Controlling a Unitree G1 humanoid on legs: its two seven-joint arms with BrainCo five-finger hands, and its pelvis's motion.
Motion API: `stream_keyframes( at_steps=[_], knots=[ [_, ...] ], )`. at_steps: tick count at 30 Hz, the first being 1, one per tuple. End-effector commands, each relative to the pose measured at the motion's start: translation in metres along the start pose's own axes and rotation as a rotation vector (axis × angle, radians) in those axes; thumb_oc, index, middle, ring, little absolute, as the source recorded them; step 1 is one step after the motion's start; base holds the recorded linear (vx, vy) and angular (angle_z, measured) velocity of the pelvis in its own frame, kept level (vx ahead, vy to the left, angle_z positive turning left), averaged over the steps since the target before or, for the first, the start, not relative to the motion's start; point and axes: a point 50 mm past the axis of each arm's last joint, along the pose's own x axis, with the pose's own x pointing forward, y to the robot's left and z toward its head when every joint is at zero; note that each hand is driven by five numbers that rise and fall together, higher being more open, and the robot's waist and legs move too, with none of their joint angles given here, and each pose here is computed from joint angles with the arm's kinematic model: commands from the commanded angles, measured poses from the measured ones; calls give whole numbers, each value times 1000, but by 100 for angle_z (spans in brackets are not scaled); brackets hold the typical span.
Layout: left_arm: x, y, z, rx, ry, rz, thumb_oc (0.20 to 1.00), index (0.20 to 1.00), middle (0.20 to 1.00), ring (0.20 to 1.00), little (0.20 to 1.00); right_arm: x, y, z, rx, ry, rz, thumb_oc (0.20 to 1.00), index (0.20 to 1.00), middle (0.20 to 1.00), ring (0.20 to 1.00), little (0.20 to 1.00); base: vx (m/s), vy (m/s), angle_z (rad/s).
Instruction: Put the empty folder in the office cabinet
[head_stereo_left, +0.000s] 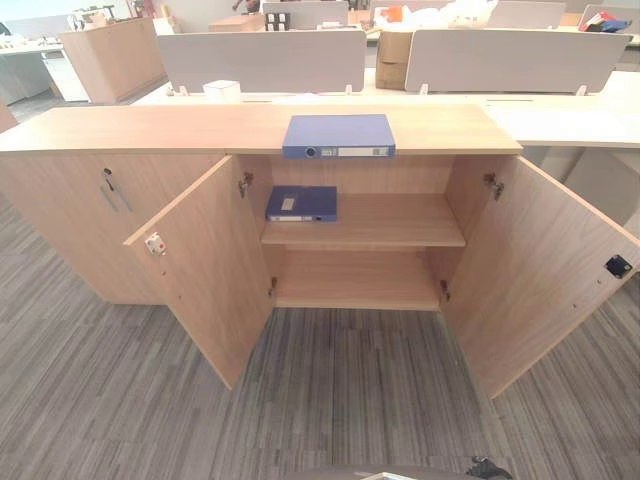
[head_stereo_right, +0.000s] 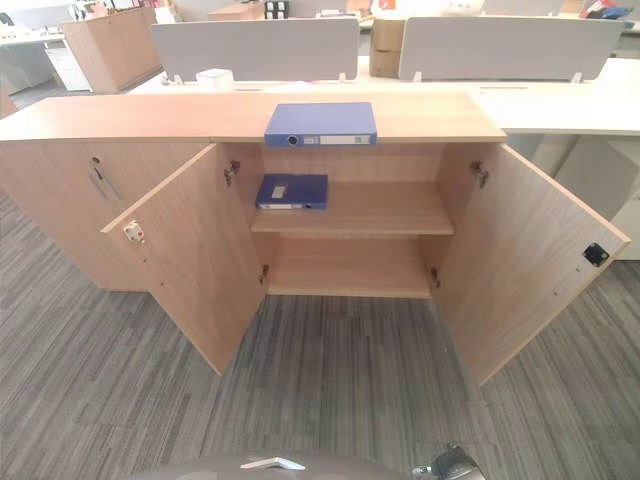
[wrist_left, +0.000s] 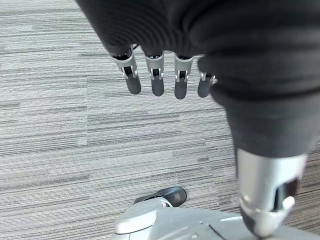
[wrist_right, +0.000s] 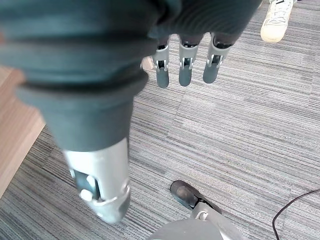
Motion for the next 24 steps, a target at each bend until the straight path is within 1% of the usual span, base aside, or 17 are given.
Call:
stream_keyframes(
  at_steps=[1,12,15,20,24],
  knots=[
    [1,11,9,39,13,34,1000,1000,1000,1000,1000,1,-7,17,-64,-25,-22,1000,1000,1000,1000,1000,0,0,0],
    [0,14,7,6,18,43,1000,1000,1000,1000,1000,1,-11,2,-47,30,-29,1000,1000,1000,1000,1000,2,-3,1],
    [0,16,4,-59,23,48,1000,1000,1000,1000,1000,0,-16,-5,-26,54,-37,1000,1000,1000,1000,1000,13,-25,4],
    [-1,17,-5,-100,47,49,1000,1000,1000,1000,1000,-1,-20,-11,-6,73,-48,1000,1000,1000,1000,1000,29,-41,6],
    [-1,20,-1,-140,30,54,1000,1000,1000,1000,1000,-1,-26,-12,2,74,-64,1000,1000,1000,1000,1000,-7,-58,5]
  ],
)
